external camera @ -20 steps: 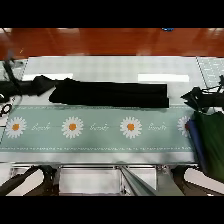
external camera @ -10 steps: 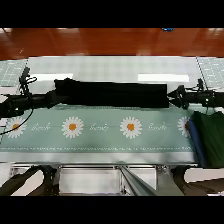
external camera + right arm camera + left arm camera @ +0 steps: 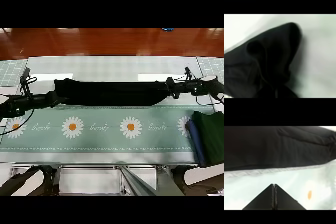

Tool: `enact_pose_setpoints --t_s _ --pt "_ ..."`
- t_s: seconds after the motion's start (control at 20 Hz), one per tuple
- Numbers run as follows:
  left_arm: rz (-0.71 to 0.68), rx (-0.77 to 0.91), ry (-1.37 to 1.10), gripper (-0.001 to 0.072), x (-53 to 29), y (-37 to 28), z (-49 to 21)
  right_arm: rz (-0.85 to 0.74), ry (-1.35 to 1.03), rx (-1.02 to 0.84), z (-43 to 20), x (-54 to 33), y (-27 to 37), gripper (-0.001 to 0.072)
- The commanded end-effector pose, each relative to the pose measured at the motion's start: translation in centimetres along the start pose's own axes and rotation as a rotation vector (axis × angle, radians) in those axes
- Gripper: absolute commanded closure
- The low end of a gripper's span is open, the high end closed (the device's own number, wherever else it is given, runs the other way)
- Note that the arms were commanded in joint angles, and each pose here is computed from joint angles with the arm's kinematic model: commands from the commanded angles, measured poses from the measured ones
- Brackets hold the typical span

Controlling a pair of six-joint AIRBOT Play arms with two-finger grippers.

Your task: Fold the shirts.

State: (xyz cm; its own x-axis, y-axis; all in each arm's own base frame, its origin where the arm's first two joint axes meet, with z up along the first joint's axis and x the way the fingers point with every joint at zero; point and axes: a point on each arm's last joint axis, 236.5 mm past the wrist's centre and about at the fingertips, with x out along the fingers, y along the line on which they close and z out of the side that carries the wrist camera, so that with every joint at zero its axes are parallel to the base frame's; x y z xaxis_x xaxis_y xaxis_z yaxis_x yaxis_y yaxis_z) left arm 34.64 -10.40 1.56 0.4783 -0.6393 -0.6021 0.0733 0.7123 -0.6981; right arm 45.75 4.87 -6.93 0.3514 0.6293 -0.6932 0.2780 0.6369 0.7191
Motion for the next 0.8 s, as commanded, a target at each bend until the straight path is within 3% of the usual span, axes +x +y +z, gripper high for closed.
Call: enact_pose_setpoints --t_s 0.0,0.4,0.55,0.75 --pt "-0.054 0.012 0.028 0.0689 1.1 -2.4 -0.4 -0.098 0.005 -0.163 -1.4 -4.0 2.0 0.0686" --pt "-0.093 0.275 0.213 0.069 14.4 -13.8 -0.9 -0.196 -0.181 -0.392 -8.7 -16.7 9.0 0.0686" --pt "-0.066 0.326 0.383 0.069 20.4 -17.1 -4.6 -0.177 -0.259 -0.418 -11.7 -19.6 11.1 0.0685" --pt "-0.136 0.307 0.548 0.0689 26.1 -22.3 -12.0 -0.158 -0.316 -0.435 -14.1 -21.7 12.6 0.0685"
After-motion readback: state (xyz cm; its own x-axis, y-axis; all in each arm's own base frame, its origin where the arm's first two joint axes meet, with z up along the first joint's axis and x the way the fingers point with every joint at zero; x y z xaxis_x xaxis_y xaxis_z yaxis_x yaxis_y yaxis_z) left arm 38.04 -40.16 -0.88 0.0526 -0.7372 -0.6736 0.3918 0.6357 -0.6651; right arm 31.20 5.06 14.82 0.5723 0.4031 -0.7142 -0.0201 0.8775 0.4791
